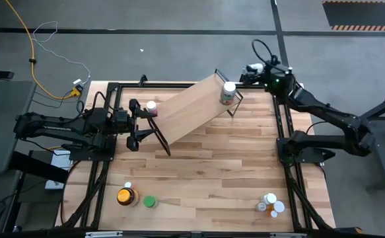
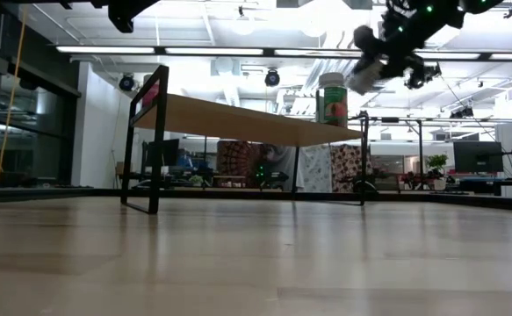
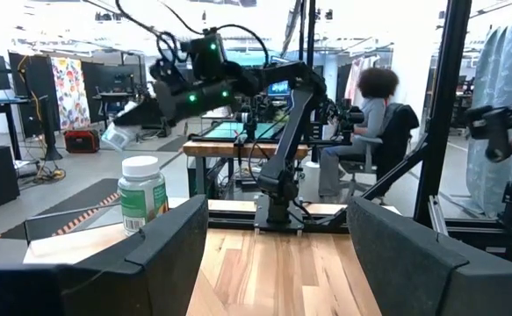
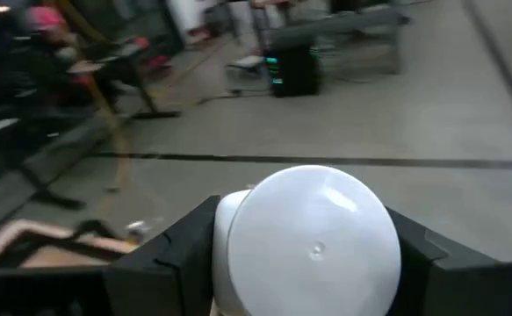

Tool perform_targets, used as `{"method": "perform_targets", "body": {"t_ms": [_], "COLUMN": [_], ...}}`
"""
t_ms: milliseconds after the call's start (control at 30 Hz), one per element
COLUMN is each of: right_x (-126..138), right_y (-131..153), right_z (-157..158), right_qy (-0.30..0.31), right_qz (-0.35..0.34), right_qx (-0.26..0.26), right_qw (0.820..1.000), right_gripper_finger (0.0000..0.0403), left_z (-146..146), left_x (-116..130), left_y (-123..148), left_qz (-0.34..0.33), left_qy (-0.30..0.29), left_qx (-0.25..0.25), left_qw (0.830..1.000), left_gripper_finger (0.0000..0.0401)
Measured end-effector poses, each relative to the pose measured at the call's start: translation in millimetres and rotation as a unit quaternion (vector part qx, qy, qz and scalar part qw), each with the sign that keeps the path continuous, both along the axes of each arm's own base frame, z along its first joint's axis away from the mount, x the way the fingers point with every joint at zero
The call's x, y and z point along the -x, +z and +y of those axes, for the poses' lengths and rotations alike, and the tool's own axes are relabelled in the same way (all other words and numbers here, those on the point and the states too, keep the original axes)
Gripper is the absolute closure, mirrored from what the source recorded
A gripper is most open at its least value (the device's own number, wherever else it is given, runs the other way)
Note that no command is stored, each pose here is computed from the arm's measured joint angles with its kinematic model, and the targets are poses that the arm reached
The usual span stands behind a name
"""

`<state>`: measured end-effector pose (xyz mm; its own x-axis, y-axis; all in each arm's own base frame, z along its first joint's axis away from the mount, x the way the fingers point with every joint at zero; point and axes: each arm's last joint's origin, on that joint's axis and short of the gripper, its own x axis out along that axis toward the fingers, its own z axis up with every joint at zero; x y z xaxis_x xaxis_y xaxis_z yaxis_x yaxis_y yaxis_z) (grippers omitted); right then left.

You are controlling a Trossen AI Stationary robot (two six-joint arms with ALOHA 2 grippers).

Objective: Pick and place medicine bottles onto shelf by color
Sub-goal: Put the top blue medicine bottle on the shelf

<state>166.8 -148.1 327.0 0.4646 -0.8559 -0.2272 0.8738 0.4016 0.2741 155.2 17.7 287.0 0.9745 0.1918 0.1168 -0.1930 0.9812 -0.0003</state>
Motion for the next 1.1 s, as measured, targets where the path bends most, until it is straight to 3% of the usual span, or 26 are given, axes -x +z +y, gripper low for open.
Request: {"method": "perform_targets", "body": {"t_ms": [367,633,933,1100], "right_x": [-81.8,-134.9,-162.6,-164.3], "right_y": [39.0,39.1,15.9,7.6], "right_z": [-5.5,-10.2,-32.0,-42.4], "right_qy": [0.093,0.119,0.099,0.108], "right_qz": [0.069,0.163,0.240,0.234], "right_qx": [-0.023,-0.082,-0.128,-0.160], "right_qw": [0.993,0.976,0.957,0.953], "right_gripper_finger": [0.0193,0.0187,0.0186,0.0186], "left_z": [0.0,0.0,0.0,0.1], "left_x": [0.0,0.0,0.0,-0.1], "left_y": [0.0,-0.1,-0.3,-0.4], "left_qz": [0.000,0.001,0.001,0.002], "left_qy": [0.001,0.001,0.001,0.001], "left_qx": [0.000,0.000,0.000,0.000], "left_qw": [1.000,1.000,1.000,1.000], "left_gripper_finger": [0.0140,0.0140,0.0140,0.0140]}}
